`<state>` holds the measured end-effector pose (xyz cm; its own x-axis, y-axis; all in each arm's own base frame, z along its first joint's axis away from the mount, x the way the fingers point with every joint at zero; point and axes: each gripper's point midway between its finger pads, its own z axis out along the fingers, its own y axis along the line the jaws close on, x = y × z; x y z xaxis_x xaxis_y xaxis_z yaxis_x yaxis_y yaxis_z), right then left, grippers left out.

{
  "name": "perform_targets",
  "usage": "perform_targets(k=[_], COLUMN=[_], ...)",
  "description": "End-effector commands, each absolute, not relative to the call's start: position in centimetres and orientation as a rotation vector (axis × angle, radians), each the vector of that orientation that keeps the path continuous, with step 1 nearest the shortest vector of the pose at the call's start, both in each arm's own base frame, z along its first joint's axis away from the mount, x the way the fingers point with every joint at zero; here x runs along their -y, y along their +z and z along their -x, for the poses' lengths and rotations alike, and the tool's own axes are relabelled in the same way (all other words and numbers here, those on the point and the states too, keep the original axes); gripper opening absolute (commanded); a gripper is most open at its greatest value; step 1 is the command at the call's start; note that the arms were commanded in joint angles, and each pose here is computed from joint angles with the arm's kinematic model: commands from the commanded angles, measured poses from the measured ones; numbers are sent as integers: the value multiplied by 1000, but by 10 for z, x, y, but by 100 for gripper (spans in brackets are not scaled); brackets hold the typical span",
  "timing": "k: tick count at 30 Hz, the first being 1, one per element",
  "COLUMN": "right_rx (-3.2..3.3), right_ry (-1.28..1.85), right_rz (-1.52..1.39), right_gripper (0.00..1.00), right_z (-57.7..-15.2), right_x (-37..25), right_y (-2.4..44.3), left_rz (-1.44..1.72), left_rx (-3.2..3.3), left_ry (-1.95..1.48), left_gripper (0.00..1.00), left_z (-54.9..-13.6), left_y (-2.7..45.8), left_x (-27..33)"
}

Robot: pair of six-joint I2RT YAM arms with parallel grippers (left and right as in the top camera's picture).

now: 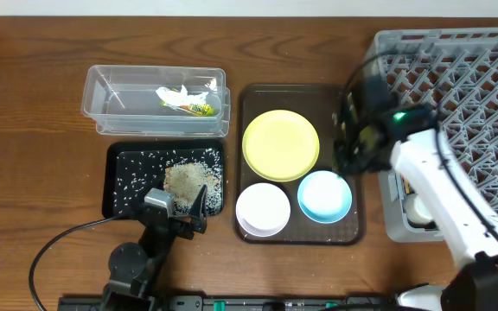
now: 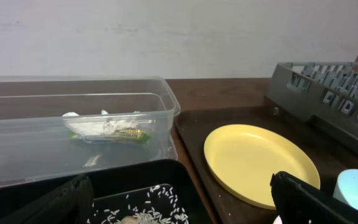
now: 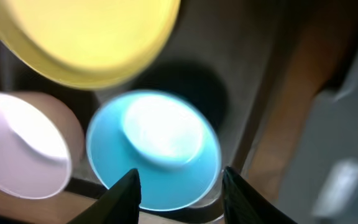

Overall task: Sort waste into correct bins and load items into the dishwasher rack
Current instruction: 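Move right gripper to blue bowl and grasp its rim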

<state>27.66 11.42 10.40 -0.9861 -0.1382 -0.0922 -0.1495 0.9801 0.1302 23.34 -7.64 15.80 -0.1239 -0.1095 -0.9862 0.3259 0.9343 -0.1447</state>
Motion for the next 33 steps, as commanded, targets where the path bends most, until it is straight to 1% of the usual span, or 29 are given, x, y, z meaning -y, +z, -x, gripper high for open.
perform_targets(k=[1, 9, 14, 18, 25, 29, 31, 33], right_rx=[-3136, -3135, -3146, -3083, -2906, -2842, -2834, -2848], right_ry=[100, 87, 126, 174, 241, 60, -23, -34], right_rz=[51, -108, -83, 35, 27, -96, -111, -110], right_gripper=[38, 35, 33, 35, 36, 36, 36, 36], right_z=[-252, -235, -227, -239, -249, -245, -243, -241], right_x=[-106, -98, -100, -107, -107, -76, -65, -63], right_y=[69, 18, 8, 24, 79, 97, 98, 93], left_rz=[-177, -177, -177, -177, -177, -177, -177, -177], left_rx=[-1666, -1666, -1666, -1666, -1666, -1666, -1666, -1666], left_ry=[-361, -361, -361, -361, -361, -361, -361, -361], left_gripper=[93, 93, 93, 93, 93, 93, 93, 93], left_z=[-234, -234, -234, -234, -234, -234, -234, -234], left_y=[152, 152, 152, 152, 152, 152, 152, 152], left_x=[76, 76, 76, 76, 76, 76, 76, 76])
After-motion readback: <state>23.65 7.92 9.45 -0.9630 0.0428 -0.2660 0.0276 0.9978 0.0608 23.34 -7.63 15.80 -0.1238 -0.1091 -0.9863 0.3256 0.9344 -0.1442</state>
